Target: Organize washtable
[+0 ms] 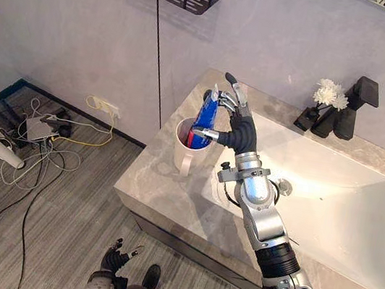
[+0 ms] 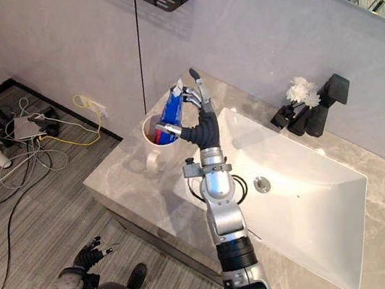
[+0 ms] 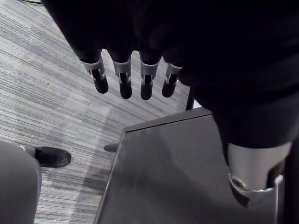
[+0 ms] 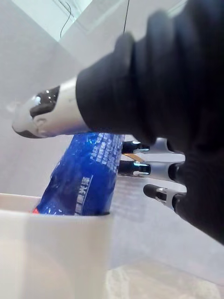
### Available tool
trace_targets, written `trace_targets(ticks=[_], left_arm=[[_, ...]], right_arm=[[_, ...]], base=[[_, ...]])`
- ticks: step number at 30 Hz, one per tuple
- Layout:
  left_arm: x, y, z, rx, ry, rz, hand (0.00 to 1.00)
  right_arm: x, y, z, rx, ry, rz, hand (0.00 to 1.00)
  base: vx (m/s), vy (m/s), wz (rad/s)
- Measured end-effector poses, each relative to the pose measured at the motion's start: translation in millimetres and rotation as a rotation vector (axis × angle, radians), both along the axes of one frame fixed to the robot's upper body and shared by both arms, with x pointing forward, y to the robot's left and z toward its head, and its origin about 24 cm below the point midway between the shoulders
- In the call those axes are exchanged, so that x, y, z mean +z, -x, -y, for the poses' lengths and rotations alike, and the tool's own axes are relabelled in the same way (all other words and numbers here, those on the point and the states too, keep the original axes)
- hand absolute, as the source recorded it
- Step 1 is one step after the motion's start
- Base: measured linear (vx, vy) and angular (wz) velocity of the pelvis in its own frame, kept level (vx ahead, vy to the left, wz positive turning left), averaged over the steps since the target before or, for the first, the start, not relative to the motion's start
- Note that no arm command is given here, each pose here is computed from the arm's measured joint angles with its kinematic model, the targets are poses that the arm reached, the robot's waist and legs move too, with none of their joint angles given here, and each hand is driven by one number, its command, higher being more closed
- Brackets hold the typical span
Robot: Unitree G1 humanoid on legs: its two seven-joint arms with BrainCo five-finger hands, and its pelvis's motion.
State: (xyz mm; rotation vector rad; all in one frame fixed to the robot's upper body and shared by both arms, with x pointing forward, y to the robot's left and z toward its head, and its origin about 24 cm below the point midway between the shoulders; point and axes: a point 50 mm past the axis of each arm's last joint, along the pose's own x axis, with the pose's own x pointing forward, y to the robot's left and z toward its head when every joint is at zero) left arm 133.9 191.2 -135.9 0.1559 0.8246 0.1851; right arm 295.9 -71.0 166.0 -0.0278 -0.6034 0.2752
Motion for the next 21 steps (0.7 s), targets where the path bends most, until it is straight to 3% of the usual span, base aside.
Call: trace_targets(ticks=[11, 21], left_arm=[[-1, 2, 0, -0.01, 0.01, -0.007, 0.0], [-4, 13, -5, -0.015, 0.009, -0.035, 0.0]], right_arm=[[16, 0, 33, -0.091, 0.105, 0.1, 0.0], [99, 33, 77, -0.226, 0.269, 0.552, 0.0]], base=[[-0.03, -0.008, -0.02], [-0.02, -0.009, -0.07]])
